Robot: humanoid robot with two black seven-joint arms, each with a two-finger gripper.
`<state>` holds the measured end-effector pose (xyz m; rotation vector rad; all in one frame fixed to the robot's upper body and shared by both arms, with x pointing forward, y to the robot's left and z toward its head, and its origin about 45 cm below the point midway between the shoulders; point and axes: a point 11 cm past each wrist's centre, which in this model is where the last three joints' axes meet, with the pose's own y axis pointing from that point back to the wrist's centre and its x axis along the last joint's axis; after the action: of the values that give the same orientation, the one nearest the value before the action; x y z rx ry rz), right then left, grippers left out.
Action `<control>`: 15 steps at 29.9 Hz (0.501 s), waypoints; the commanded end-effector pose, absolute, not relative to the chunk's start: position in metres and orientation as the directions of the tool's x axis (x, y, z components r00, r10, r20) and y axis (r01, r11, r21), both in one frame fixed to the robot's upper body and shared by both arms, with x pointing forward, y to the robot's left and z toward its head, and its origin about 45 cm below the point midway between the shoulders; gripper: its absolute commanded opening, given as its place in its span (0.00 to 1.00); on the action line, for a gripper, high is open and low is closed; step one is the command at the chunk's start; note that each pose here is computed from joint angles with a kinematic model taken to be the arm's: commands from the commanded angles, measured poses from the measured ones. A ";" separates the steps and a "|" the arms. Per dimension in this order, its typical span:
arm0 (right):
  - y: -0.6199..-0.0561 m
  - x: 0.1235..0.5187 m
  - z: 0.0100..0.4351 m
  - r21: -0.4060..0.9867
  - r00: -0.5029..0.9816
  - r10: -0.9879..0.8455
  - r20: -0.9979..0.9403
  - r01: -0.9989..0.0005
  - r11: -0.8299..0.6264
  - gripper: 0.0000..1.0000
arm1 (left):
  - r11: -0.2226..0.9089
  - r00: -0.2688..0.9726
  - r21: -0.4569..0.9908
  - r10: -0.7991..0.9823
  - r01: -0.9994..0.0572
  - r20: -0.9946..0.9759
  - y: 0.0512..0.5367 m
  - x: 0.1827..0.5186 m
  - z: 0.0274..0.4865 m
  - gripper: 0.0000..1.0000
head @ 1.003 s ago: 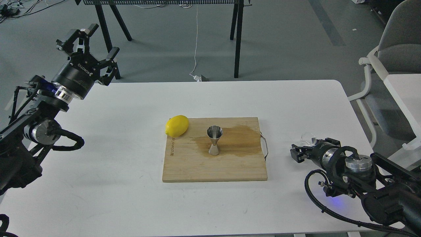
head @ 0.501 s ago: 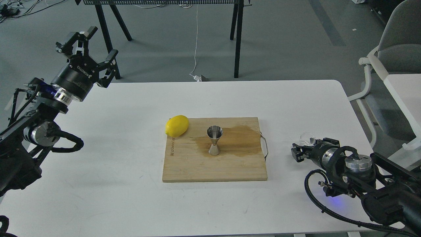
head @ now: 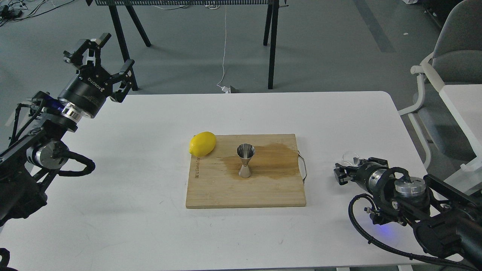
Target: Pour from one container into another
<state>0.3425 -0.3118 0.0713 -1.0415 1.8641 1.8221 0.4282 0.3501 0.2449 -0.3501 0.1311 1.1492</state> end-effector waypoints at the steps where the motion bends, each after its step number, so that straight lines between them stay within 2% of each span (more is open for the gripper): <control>1: -0.312 0.342 0.071 0.714 -0.675 -0.266 -0.688 -0.695 -0.086 0.54 | 0.360 0.406 -0.202 0.870 -0.911 -0.280 0.351 0.428 0.244 0.81; 15: -0.309 0.342 0.070 0.714 -0.674 -0.263 -0.690 -0.694 -0.093 0.50 | 0.355 0.400 -0.198 0.873 -0.914 -0.279 0.353 0.428 0.243 0.81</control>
<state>0.3423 -0.3093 0.0703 -1.0451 1.8548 1.8240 0.4280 0.3521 0.2431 -0.3464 0.1331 1.1559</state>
